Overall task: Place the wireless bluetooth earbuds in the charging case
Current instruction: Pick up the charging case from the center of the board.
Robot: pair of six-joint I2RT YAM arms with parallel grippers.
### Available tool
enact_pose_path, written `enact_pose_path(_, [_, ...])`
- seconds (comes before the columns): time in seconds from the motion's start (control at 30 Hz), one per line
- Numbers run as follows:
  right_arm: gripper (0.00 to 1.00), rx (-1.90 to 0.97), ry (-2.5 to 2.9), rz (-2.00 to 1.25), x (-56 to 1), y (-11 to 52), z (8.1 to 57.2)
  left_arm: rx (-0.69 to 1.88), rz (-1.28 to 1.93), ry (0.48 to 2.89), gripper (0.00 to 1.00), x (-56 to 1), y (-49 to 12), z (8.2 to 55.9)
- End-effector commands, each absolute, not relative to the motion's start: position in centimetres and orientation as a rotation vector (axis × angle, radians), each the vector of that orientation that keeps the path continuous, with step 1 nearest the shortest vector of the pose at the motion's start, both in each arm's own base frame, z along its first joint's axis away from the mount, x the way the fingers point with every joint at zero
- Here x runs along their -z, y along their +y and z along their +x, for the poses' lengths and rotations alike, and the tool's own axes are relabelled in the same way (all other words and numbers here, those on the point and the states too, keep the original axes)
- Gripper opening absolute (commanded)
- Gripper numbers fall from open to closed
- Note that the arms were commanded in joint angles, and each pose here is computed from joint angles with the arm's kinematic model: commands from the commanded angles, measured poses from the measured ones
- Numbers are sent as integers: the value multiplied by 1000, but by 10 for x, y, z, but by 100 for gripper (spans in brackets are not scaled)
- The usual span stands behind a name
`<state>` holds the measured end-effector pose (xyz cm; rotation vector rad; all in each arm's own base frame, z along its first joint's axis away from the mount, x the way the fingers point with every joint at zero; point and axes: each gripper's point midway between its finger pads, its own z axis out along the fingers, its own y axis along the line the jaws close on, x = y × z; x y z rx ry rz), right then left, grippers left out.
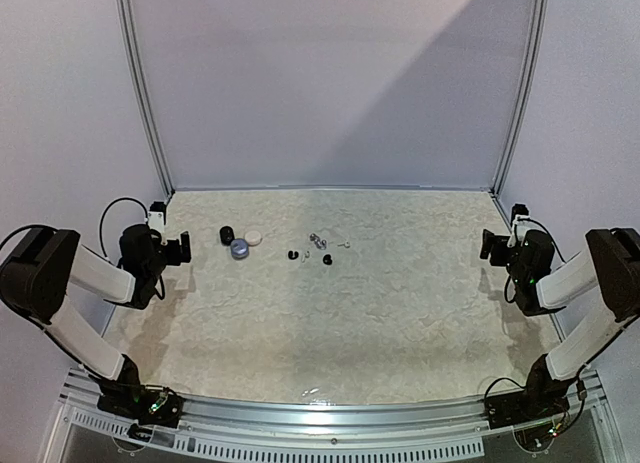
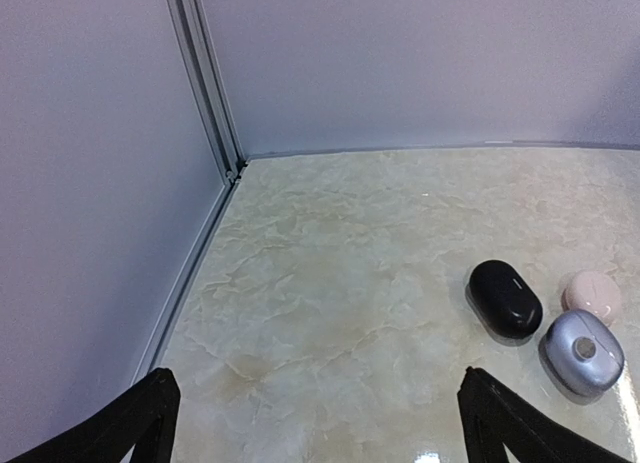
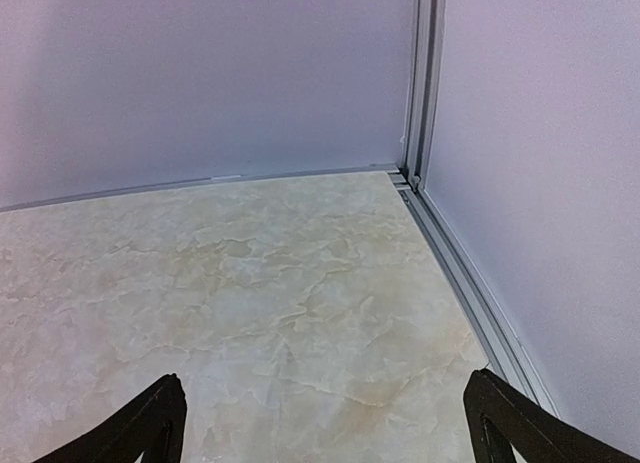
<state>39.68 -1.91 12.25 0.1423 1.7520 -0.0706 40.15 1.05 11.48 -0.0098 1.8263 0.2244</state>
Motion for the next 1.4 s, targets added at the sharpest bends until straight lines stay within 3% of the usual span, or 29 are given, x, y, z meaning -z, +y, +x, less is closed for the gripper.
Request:
enact_pose_path(0.0, [99,134,1820,219,-125,-33,406,-215,8,1813,99,-118,6,406])
enact_pose_path(0.17, [99,94,1911,235,-175,-29,430,-180,62,1798,99,-125,-3,404])
enact_pose_path(0.33, [99,-75,1997,178,-209,-3,439,95,505,1912,99,-167,-74,416])
enact_pose_path(0.4, [99,-199,2000,101,-218,19,440,114,532,2025,99,-175,-82,424])
enact_pose_path(0.47, [98,-267,2013,127,-223,25,443,147,654,2226,99,-160,-92,415])
enact_pose_path(0.63, [93,-328,2121,185,-211,48,450,396,1068,2390,99,-151,-132,391])
enact_pose_path(0.8, [94,-318,2228,123,-201,87,457,367,1341,2582,99,-117,-158,384])
enact_pose_path(1.13, [98,-396,2327,-29,-176,168,461,151,1286,2660,96,-72,-159,457])
enact_pose_path(1.37, [99,-392,2349,-53,-170,183,458,213,1342,2712,93,-44,-159,445])
